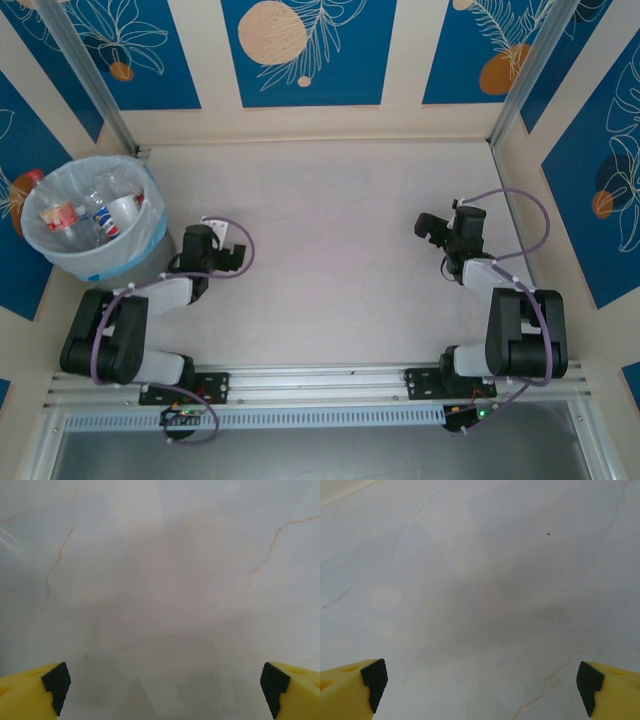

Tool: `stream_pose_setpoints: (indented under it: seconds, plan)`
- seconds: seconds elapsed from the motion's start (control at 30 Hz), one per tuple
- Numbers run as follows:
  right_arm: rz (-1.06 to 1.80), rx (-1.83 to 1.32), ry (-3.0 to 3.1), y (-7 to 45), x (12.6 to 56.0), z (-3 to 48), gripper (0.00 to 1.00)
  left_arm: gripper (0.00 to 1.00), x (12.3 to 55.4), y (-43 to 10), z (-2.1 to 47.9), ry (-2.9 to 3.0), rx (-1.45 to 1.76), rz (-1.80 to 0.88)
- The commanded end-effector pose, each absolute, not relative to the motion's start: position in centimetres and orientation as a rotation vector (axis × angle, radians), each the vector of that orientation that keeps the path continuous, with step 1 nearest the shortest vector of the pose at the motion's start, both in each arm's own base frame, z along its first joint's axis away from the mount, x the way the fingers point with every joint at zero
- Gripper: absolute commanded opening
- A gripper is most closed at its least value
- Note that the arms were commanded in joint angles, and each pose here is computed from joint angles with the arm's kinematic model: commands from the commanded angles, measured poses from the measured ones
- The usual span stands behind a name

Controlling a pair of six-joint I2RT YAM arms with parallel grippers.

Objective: Put the plastic bottles in the bin

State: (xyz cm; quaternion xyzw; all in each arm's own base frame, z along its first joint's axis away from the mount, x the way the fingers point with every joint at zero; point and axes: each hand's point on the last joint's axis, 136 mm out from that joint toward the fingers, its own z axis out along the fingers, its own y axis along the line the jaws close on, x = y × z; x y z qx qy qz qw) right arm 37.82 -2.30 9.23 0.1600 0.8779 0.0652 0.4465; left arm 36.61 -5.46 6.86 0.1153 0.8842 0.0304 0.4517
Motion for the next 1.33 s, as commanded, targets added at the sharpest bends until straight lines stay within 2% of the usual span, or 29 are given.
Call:
stream_pose_setpoints:
  seconds: [0.0,0.2,0.43,0.63,0.73,0.8,0.87,1.3]
  plan:
    - [0.219,0.276,2.122,-1.2,39.1,10.3,1.00,0.99,39.8,-5.7,10.1,2.015,0.314,0.074]
    - [0.280,0.180,2.098,0.1,39.5,10.2,0.99,0.99,39.2,-3.8,9.7,1.934,0.204,-0.015]
    - [0.267,0.052,1.988,1.4,39.8,11.2,1.00,0.99,39.5,-1.7,8.8,1.944,0.082,0.053]
    - [0.207,-0.121,1.861,4.1,38.0,10.4,1.00,0.99,39.5,-1.7,8.8,1.946,0.078,0.058]
    - [0.131,-0.081,1.869,3.7,38.5,10.0,0.99,0.99,39.4,-1.7,8.8,1.946,0.080,0.057]
    - [0.196,-0.042,1.948,3.0,39.8,9.4,1.00,0.99,39.4,-1.7,8.8,1.945,0.081,0.057]
    - [0.264,-0.037,1.944,2.8,39.4,9.5,0.99,0.99,39.4,-1.7,8.8,1.947,0.082,0.055]
    - [0.233,-0.042,1.953,3.0,39.6,9.4,0.99,0.99,39.5,-1.8,8.9,1.946,0.084,0.052]
